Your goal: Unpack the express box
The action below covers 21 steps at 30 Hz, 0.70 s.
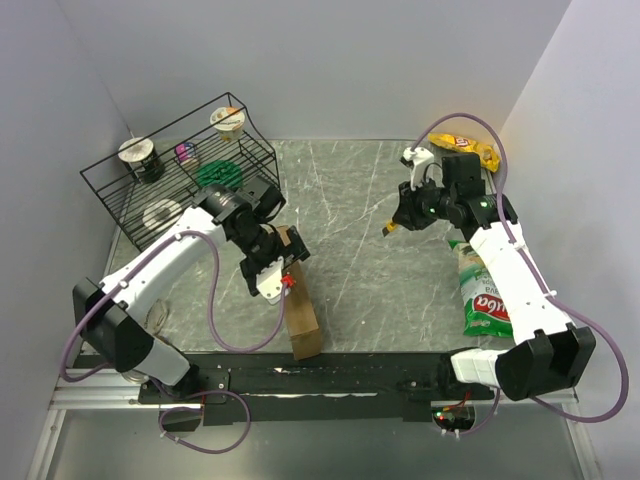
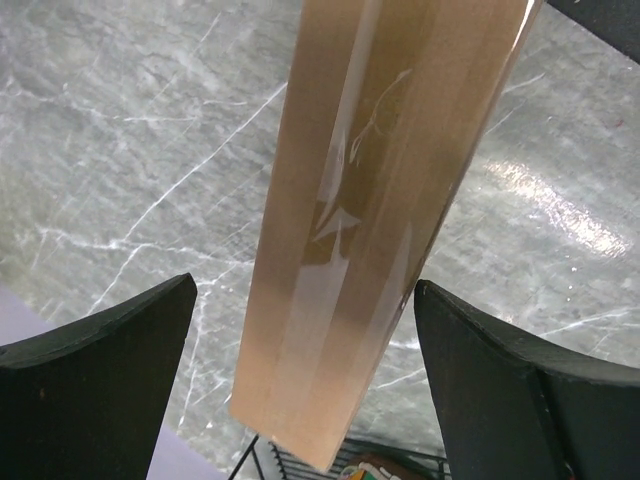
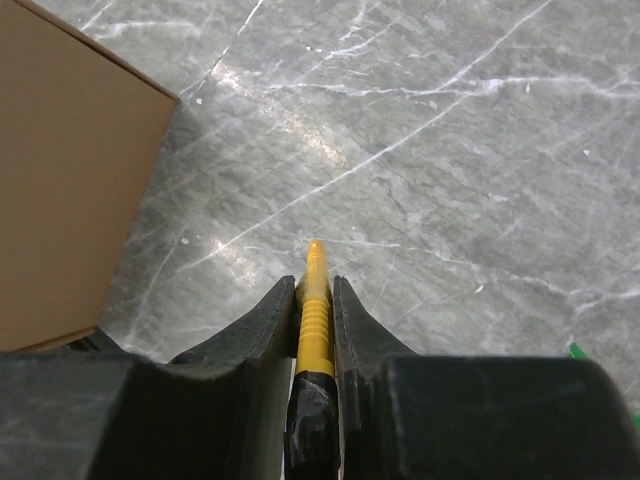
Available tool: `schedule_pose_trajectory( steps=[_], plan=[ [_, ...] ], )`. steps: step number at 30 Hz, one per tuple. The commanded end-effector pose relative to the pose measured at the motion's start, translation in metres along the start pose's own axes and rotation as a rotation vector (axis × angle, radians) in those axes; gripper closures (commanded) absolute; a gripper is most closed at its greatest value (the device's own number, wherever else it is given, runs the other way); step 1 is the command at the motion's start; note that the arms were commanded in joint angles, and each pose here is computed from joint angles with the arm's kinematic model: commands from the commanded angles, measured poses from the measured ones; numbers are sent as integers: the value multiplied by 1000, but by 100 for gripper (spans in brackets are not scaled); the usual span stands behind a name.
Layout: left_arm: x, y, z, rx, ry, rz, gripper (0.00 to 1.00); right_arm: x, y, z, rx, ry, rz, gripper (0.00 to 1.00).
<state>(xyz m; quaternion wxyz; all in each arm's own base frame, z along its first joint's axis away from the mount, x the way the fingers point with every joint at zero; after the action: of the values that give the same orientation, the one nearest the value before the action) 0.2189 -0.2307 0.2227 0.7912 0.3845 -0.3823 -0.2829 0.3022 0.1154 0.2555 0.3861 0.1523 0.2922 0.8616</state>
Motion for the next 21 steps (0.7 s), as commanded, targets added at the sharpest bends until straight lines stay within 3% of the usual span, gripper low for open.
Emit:
schedule_pose_trajectory(
  steps=[1, 9, 11, 13, 21],
  plan=[
    [-4, -7, 9, -49, 10, -47, 4, -1, 10, 4, -43, -13, -7, 100],
    [-37, -26, 2, -38, -21, -142, 1, -2, 6, 13, -52, -22, 9, 100],
    [-36, -30, -2, -38, 3, -155, 6, -3, 6, 13, -49, -23, 8, 100],
    [-30, -31, -6, -31, 61, -157, 14, -3, 6, 13, -45, -22, 10, 100],
    [-13, -27, -13, 7, 363, -108, 28, -6, 2, 16, -30, -29, 12, 100]
  ],
)
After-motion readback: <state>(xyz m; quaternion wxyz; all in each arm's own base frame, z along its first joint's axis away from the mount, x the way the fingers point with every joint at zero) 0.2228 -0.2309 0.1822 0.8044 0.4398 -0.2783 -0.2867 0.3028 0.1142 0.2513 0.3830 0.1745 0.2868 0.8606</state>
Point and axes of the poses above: each gripper's point midway between its finger pads, its own y axis back along the fingers, its own x axis along the line the jaws close on, z = x × y, the point moved 2 cm from there along y, back along the fingers, and after that the axes turned 6 degrees about y, right-handed, at the moved point
